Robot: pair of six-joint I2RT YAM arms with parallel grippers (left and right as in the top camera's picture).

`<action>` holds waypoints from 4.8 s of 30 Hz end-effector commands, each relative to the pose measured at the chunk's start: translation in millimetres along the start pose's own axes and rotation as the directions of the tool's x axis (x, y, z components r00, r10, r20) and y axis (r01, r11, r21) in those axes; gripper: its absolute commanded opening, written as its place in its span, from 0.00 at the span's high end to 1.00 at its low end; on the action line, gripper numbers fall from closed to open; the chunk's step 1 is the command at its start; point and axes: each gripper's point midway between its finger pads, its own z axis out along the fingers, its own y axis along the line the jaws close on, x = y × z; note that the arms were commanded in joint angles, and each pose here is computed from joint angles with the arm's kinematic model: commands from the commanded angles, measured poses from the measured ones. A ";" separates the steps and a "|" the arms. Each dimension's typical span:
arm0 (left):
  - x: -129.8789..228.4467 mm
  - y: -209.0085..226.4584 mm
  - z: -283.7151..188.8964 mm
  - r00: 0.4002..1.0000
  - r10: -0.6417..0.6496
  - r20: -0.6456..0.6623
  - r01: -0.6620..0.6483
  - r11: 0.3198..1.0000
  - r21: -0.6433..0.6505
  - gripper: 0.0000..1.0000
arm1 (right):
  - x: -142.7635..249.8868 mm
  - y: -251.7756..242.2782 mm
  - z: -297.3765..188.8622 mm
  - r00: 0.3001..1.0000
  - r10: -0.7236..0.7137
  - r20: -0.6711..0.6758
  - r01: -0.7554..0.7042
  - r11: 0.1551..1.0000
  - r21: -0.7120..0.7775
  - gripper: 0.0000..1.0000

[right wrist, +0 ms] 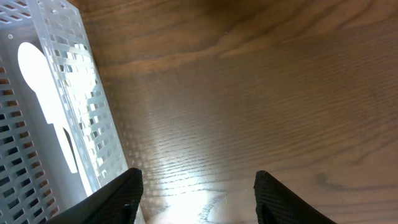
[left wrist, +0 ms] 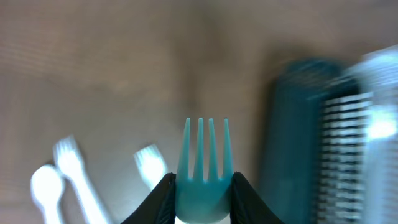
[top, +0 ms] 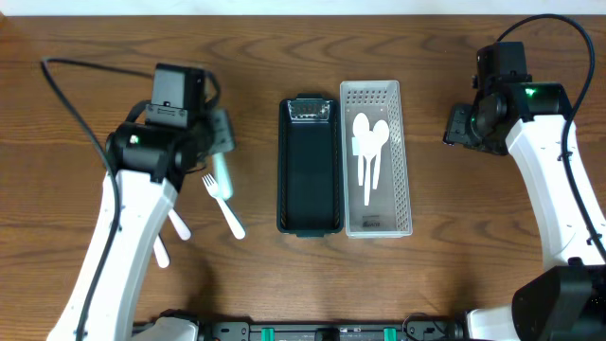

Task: Pack container
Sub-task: 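Carry the fork right and drop it into the black tray, then return the left gripper to the left and grasp another white fork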

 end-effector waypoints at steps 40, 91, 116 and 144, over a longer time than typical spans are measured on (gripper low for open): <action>49.4 -128.2 80.0 0.952 0.241 -0.188 -0.219 0.967 0.130 0.19 | 3.3 -1.5 2.7 1.000 -0.006 -0.017 0.006 1.000 0.003 0.39; 160.7 81.8 160.2 0.748 -0.407 -0.524 0.261 0.907 -0.331 0.01 | 1.7 -1.1 2.8 1.000 -0.005 -0.011 0.005 1.000 0.001 0.39; 174.3 85.2 163.5 0.743 -0.403 -0.534 0.253 0.908 -0.333 0.34 | 1.7 -1.1 2.8 1.000 -0.005 -0.011 0.005 1.000 0.001 0.39; 172.8 84.9 163.3 0.745 -0.402 -0.533 0.253 0.909 -0.332 0.91 | 1.5 -1.0 2.8 1.000 -0.005 -0.010 0.005 1.000 0.001 0.39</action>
